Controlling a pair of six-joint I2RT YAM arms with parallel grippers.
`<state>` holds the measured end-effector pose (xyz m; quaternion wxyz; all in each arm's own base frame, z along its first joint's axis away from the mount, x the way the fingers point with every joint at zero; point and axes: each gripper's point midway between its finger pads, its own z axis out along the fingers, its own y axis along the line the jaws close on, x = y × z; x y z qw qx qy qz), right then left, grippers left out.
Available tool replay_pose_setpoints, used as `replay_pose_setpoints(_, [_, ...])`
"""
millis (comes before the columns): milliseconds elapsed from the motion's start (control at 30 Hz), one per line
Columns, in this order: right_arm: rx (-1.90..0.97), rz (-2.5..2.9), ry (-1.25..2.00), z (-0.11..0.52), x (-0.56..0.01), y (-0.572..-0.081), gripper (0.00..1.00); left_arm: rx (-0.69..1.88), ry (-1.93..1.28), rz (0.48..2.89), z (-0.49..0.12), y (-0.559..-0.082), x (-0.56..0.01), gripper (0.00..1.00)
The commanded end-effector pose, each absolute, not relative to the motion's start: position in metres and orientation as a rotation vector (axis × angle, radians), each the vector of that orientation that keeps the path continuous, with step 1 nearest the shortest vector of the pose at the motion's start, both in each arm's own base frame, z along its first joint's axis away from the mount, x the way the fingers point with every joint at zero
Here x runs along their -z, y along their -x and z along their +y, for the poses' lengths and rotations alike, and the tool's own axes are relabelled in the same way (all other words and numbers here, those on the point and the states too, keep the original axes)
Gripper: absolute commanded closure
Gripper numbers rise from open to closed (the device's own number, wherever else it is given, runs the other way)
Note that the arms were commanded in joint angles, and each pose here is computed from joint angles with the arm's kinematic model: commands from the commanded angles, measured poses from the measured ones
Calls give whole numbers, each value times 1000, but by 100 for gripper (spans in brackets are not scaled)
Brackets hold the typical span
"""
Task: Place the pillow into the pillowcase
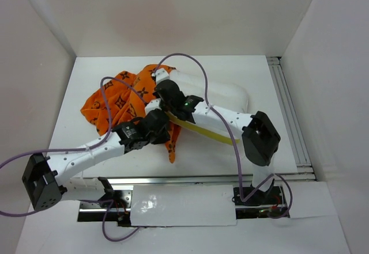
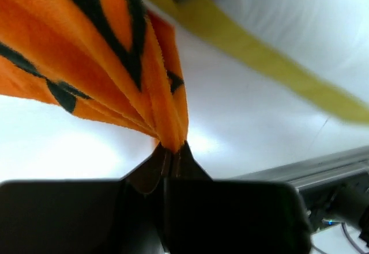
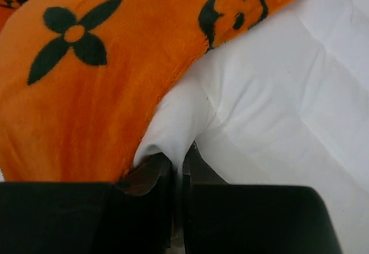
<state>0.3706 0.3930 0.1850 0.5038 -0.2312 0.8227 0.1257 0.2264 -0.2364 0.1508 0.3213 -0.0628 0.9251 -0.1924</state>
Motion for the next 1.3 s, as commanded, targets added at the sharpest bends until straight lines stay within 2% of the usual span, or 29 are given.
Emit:
replay_pose_setpoints(0, [-451, 1891, 392, 414, -220, -393, 100, 636, 25, 2506, -280, -191, -154, 100])
replay_pose_setpoints(67, [-473, 1945, 413, 416, -197, -391, 100, 658, -57, 2508, -298, -180, -155, 100])
replay_pose_setpoints(200, [-530, 2054, 430, 402, -151, -380, 99, 599, -26, 2587, -298, -170, -135, 99])
replay_pose_setpoints(233, [-561, 2056, 442, 399, -150, -377, 96, 594, -13, 2596, -296, -169, -132, 97])
replay_pose_setpoints(267, [-662, 2026, 479, 403, -165, -368, 85, 565, -3, 2620, -291, -166, -123, 93])
replay_pose_setpoints(300, [-689, 2052, 467, 389, -157, -367, 80, 561, 24, 2631, -289, -164, -119, 88])
replay_pose_setpoints(333, [-800, 2046, 528, 393, -162, -354, 73, 563, 24, 2630, -287, -163, -119, 80])
replay_pose_setpoints(367, [-859, 1999, 523, 389, -183, -351, 58, 567, 40, 2632, -285, -162, -119, 77])
replay_pose_setpoints(433, [-910, 1995, 535, 372, -184, -345, 52, 571, 47, 2614, -282, -162, -122, 65])
replay_pose_setpoints(467, [-953, 1963, 551, 367, -200, -339, 47, 557, 45, 2623, -280, -161, -121, 54])
replay_pose_setpoints(533, [-935, 1974, 535, 350, -204, -340, 42, 558, 57, 2595, -277, -164, -130, 47])
replay_pose_setpoints(567, [-909, 1977, 532, 339, -212, -338, 38, 564, 55, 2582, -278, -169, -138, 33])
replay_pose_setpoints(600, [-874, 1989, 513, 326, -211, -342, 32, 546, 41, 2577, -274, -169, -142, 25])
replay_pose_setpoints(633, [-851, 1988, 504, 318, -214, -344, 30, 542, 40, 2579, -273, -168, -145, 16])
replay_pose_setpoints(667, [-826, 2003, 481, 305, -218, -342, 15, 526, 26, 2573, -271, -169, -148, 6])
replay_pose_setpoints(700, [-789, 2007, 465, 291, -217, -346, 0, 499, 6, 2569, -267, -170, -156, 0])
replay_pose_setpoints(833, [-716, 1977, 433, 259, -227, -352, 0, 442, -12, 2522, -258, -181, -181, 0])
replay_pose_setpoints(933, [-673, 1937, 398, 237, -240, -368, 0, 392, 53, 2495, -248, -207, -199, 0])
replay_pose_setpoints(1100, [-689, 1941, 557, 244, -224, -389, 0, 246, 183, 2470, -213, -277, -209, 0])
replay_pose_setpoints(1267, [-548, 1831, 784, 249, -223, -427, 0, 98, 100, 2503, -207, -344, -189, 0])
